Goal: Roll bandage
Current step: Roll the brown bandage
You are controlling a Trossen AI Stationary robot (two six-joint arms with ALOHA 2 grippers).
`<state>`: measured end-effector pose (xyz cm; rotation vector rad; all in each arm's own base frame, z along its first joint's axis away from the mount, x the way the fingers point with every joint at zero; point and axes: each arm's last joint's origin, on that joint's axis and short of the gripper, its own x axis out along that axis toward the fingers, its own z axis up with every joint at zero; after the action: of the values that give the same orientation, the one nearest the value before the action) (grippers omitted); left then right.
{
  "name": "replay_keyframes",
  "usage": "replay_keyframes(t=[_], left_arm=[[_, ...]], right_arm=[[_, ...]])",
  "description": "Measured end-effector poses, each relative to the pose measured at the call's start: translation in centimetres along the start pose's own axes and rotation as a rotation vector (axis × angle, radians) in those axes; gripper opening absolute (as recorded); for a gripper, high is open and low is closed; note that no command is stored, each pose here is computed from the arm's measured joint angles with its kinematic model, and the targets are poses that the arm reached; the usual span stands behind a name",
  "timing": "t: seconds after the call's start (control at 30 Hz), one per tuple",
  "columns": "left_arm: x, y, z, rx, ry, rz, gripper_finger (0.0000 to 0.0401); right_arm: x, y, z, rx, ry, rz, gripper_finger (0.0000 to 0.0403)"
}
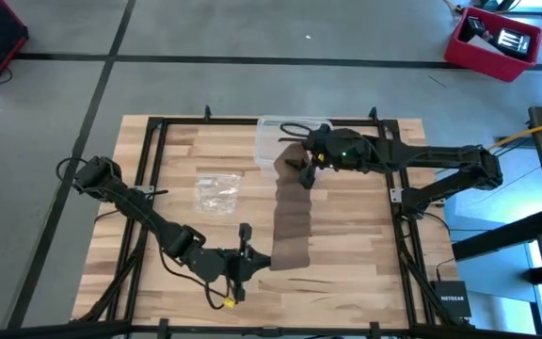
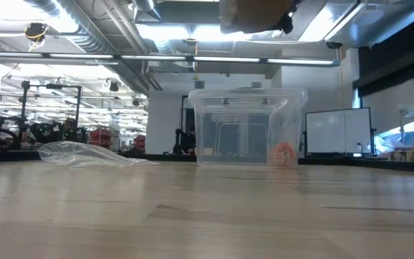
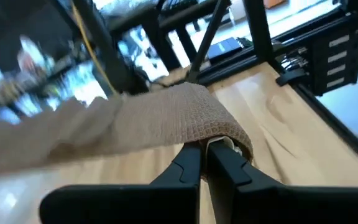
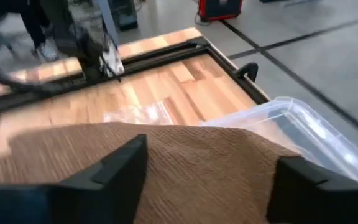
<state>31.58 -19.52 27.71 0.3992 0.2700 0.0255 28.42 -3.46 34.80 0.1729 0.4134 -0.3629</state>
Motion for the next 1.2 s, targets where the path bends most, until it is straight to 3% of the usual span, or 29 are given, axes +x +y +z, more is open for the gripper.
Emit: replay_keyframes(t=[0.1, 0.2, 0.33, 0.63, 0.83, 0.97, 1.03, 1.13, 1.2], left_arm=[[0.4, -0.3, -0.8, -0.126, 0.050, -0.011, 0.0000], [0.5, -0.5, -1.3, -0.249, 0.082, -0.022, 0.0000], [0.6, -1.0, -1.4, -0.306, 0.099, -0.147, 0.0002], [0.8, -0.7, -1.8, -0.365, 0.130, -0.142, 0.0006], [0.8, -0.5, -2.3, -0.341, 0.173, -0.112, 0.0007], [1.1, -0.1, -2.4, -0.344, 0.182, -0.099, 0.0007], [1.2, 0.1, -2.5, -0.343, 0.189, -0.090, 0.0007], [1.4, 0.4, -2.8, -0.330, 0.208, -0.085, 0.0007], [1.6, 0.6, -2.9, -0.336, 0.216, -0.107, 0.0007]], right_arm=[[-0.1, -0.1, -0.1, 0.104, 0.023, -0.007, 0.0300], [-0.1, -0.2, -0.9, 0.129, 0.103, -0.011, 0.0314], [-0.1, 0.1, -1.9, 0.066, 0.194, -0.003, 0.0313], [0.7, 0.6, -0.6, -0.134, 0.057, 0.047, 0.0305], [2.6, 0.8, -3.2, -0.157, 0.313, 0.258, 0.0305], [1.2, 0.5, -2.8, -0.197, 0.468, 0.227, 0.0305], [0.3, 0.5, -1.3, -0.235, 0.432, 0.183, 0.0305], [0.2, 0.6, 1.0, -0.226, 0.229, 0.102, 0.0305], [0.3, 0.8, 1.4, -0.222, 0.182, 0.140, 0.0305]])
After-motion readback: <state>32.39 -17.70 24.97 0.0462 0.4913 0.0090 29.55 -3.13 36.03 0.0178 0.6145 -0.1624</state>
